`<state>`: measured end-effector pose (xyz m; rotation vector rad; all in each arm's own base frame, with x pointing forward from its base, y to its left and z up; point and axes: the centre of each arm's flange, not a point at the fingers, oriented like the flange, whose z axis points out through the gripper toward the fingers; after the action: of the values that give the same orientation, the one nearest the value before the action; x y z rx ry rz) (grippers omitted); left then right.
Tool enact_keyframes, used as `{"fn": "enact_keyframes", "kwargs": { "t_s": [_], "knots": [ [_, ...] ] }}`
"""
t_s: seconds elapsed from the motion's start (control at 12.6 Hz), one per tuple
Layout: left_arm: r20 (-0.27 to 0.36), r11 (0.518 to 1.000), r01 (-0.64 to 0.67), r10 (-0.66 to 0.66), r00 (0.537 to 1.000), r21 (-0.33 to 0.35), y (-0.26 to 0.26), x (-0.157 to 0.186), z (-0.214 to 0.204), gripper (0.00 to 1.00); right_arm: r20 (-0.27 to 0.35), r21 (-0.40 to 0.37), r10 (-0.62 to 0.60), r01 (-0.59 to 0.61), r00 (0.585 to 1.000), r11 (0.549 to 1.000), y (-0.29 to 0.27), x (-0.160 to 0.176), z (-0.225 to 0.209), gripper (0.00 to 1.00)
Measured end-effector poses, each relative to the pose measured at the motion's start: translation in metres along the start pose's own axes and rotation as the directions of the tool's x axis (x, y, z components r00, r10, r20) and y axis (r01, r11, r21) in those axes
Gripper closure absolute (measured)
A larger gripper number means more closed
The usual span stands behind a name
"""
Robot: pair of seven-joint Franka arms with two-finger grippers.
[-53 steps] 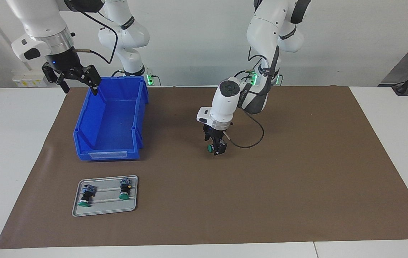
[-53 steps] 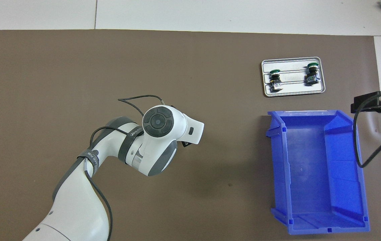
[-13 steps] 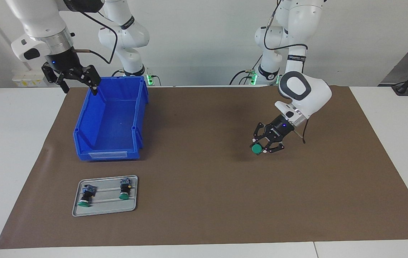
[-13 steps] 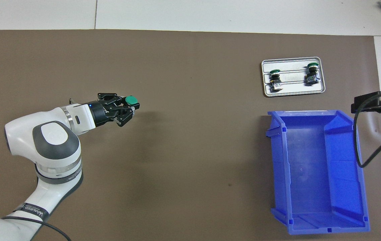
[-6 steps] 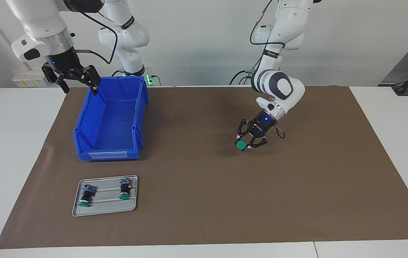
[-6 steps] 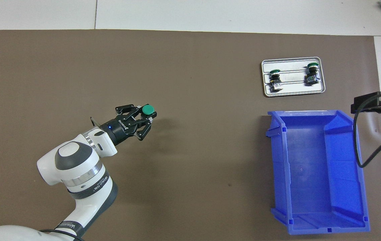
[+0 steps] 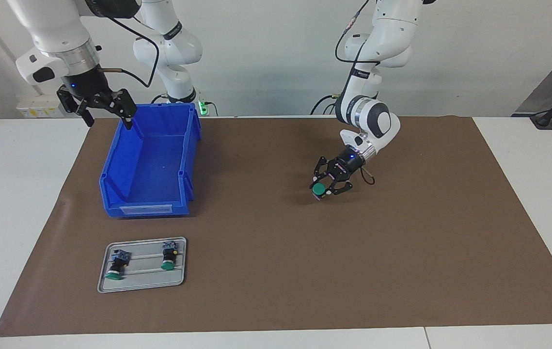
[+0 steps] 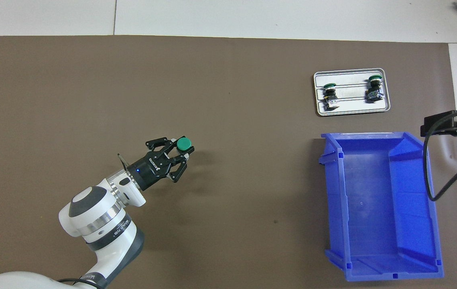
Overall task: Place and press button with both arms
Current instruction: 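Lift the part with the left gripper and rotate it cap upward, then set the part upright on the table and open the left gripper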
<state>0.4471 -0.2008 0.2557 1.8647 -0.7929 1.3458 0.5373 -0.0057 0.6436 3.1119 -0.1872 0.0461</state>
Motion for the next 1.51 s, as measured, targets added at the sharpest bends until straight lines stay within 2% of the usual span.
{"fn": "enact_keyframes", "kwargs": {
  "t_s": [0.24,0.63,0.71,0.79,0.87,1.11,1.51],
  "knots": [
    [-0.012,1.000,-0.018,0.018,1.000,-0.009,0.005,-0.024,-0.015,0.61,0.000,0.000,0.000,0.000,1.000,1.000,0.000,0.000,0.000,0.00],
    [0.021,1.000,-0.012,0.012,1.000,0.002,0.007,-0.039,-0.025,0.61,0.000,0.000,0.000,0.000,1.000,1.000,0.000,0.000,0.000,0.00],
    [0.022,1.000,-0.012,0.012,1.000,0.003,0.007,-0.039,-0.025,0.56,0.000,0.000,0.000,0.000,1.000,1.000,0.000,0.000,0.000,0.00],
    [0.023,1.000,-0.012,0.012,1.000,0.004,0.007,-0.039,-0.025,0.56,0.000,0.000,0.000,0.000,1.000,1.000,0.000,0.000,0.000,0.00],
    [0.029,1.000,-0.013,0.013,1.000,0.008,0.006,-0.039,-0.026,0.50,0.000,0.000,0.001,-0.001,1.000,1.000,0.000,0.000,0.000,0.00],
    [0.123,0.997,-0.034,0.025,0.992,0.073,-0.001,-0.037,-0.037,0.11,0.000,0.000,0.001,-0.001,1.000,1.000,0.000,0.000,0.000,0.00],
    [0.235,0.982,-0.097,0.058,0.970,0.159,0.000,-0.004,-0.054,0.10,0.000,0.000,0.001,-0.001,1.000,1.000,0.001,0.000,0.000,0.00]
  ]
}}
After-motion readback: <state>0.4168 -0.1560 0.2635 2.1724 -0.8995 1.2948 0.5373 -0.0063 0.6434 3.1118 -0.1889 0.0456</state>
